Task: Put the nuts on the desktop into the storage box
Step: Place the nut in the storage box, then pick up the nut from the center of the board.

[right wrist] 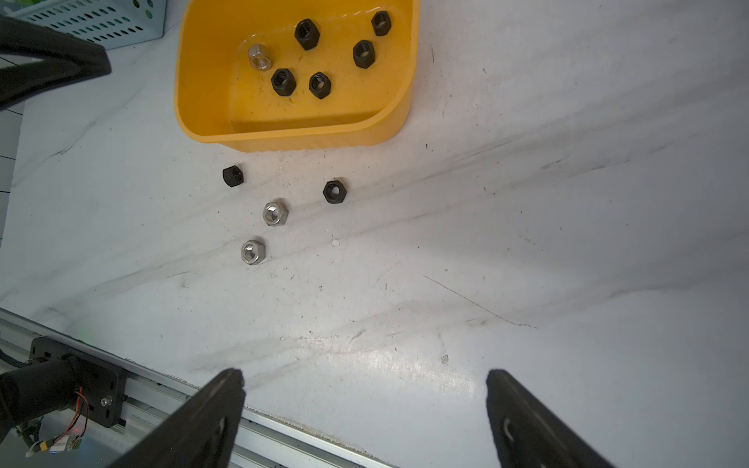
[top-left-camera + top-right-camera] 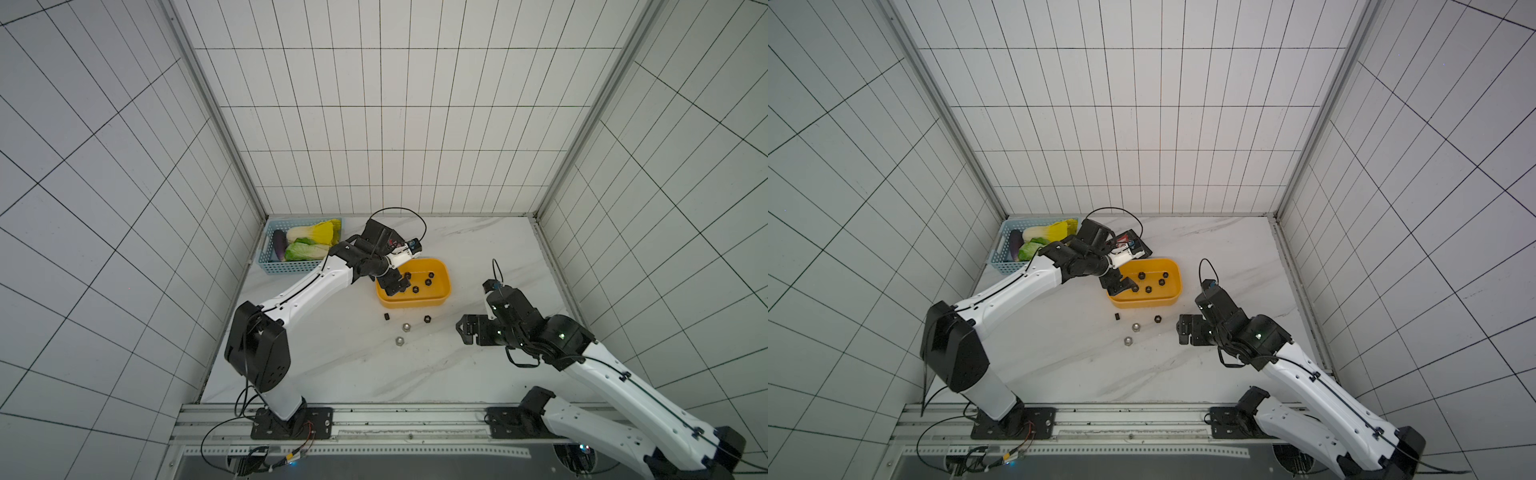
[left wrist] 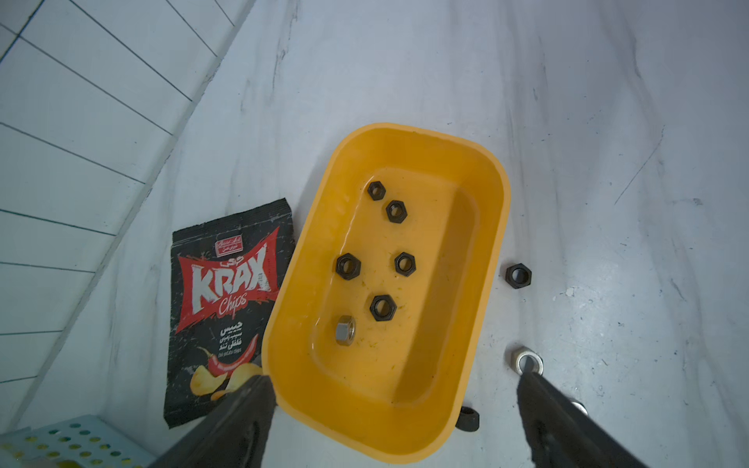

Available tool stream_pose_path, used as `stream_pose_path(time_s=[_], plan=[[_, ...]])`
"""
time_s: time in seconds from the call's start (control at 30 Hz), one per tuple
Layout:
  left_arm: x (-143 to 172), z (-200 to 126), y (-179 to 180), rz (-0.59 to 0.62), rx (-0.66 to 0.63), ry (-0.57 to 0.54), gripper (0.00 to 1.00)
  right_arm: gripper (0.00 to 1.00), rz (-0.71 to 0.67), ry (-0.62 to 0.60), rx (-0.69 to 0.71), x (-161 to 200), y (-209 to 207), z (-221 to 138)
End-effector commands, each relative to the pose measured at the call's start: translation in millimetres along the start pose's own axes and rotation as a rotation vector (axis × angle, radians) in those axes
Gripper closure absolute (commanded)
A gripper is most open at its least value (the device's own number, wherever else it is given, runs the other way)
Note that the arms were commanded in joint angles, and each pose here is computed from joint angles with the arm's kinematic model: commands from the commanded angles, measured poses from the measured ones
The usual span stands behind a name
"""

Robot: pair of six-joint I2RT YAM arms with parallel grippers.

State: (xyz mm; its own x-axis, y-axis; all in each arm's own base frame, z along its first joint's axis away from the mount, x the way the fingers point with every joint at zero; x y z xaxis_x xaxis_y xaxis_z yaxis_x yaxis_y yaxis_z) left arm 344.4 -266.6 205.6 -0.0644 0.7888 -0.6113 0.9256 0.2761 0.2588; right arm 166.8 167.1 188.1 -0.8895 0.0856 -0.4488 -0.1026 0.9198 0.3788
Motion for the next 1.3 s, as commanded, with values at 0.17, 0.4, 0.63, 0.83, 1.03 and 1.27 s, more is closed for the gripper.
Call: stream_pose_path(time_s=[0.17,0.4,0.63,0.83,1.03,1.27], plan=[[38,-70,14,-0.214,-0.027,-0.106,0.02,0.07,-0.068,-0.039,-0.083,-21,42,2],[83,-114,14,-0.348,-0.056,-0.154,0.02,0.10,-0.113,-0.017,-0.048,-24,57,21],[137,-145,1,-0.509,-0.077,-0.173,0.02,0.14,-0.223,-0.005,-0.025,-25,95,49],[180,-156,-17,-0.627,-0.118,-0.163,0.02,0.18,-0.317,0.017,-0.036,-19,128,83],[212,-158,-34,-0.684,-0.145,-0.107,0.02,0.21,-0.449,-0.018,-0.048,-13,146,126],[229,-155,-42,-0.724,-0.184,-0.094,0.03,0.27,-0.487,-0.022,-0.071,-9,159,160]])
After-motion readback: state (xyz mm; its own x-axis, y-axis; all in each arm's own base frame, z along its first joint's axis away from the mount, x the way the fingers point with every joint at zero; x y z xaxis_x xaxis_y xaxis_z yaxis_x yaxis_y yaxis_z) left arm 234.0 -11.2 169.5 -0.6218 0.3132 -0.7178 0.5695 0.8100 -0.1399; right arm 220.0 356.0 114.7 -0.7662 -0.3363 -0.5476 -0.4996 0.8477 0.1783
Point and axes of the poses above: each gripper's point midway between its finger pads, its own z axis out along the fingers, its own y axis along the line the jaws close on, x = y × z, the point moved 1 cm from there along -z, back along the fingers, and after that the axes turned 11 degrees about z, right-handed, at the moved point
